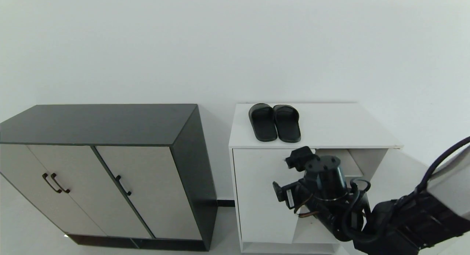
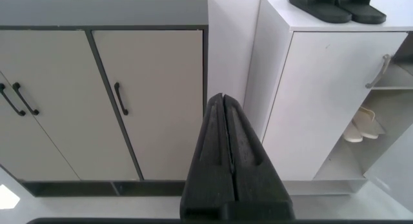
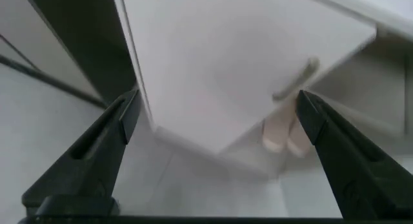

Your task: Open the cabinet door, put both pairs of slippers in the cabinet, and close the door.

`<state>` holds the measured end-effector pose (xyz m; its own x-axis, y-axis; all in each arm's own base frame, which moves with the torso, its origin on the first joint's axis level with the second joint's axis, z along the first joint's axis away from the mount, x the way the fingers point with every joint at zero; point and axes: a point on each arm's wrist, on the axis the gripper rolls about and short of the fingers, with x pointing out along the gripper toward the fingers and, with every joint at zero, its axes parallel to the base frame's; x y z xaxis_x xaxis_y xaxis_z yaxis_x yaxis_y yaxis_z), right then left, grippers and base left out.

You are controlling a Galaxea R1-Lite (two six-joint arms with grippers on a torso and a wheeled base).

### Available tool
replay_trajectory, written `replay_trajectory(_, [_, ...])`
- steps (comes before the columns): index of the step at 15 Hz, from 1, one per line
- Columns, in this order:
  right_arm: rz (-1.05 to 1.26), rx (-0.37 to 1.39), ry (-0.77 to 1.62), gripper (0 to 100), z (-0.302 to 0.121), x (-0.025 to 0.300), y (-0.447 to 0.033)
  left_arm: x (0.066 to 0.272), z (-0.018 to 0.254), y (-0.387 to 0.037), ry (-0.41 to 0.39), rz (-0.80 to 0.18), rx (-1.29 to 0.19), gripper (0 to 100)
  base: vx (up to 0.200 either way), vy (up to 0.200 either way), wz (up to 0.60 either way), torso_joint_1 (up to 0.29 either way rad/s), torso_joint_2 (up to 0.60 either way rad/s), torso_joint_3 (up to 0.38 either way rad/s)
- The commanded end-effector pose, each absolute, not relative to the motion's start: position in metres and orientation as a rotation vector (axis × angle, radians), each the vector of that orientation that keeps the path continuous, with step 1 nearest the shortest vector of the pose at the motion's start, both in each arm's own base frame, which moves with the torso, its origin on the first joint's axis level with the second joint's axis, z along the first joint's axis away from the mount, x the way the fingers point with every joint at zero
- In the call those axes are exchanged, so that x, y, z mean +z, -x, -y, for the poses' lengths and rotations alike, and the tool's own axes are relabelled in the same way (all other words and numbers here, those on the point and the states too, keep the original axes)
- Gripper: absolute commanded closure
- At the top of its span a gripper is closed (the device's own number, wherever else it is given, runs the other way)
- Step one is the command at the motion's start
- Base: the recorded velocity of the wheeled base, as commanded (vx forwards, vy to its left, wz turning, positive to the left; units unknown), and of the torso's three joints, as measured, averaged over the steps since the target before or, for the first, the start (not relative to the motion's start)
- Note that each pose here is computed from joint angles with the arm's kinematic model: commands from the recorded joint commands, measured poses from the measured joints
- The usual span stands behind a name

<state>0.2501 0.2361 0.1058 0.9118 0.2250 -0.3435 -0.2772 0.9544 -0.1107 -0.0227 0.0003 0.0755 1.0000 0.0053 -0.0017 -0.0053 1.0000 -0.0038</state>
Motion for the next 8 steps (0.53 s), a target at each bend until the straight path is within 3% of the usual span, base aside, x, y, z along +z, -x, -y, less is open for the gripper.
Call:
replay_trajectory(1, [-0.251, 0.123, -0.086, 0, -0.246, 0.189, -0.244, 0.076, 0.000, 0.023, 0.005, -0.002, 0.006, 100, 0.000, 0.000, 0.00, 0.000, 0.00, 0.000])
replay_trajectory(5, [-0.256, 0.095, -0.085, 0, -0.253, 0.175, -0.253, 0.076, 0.000, 0.023, 0.005, 0.000, 0.006, 100, 0.000, 0.000, 0.00, 0.000, 0.00, 0.000])
replay_trajectory(8, [-0.247, 0.081, -0.093, 0, -0.253, 0.169, -0.260, 0.076, 0.000, 0.023, 0.005, -0.002, 0.005, 100, 0.200, 0.000, 0.00, 0.002, 0.00, 0.001])
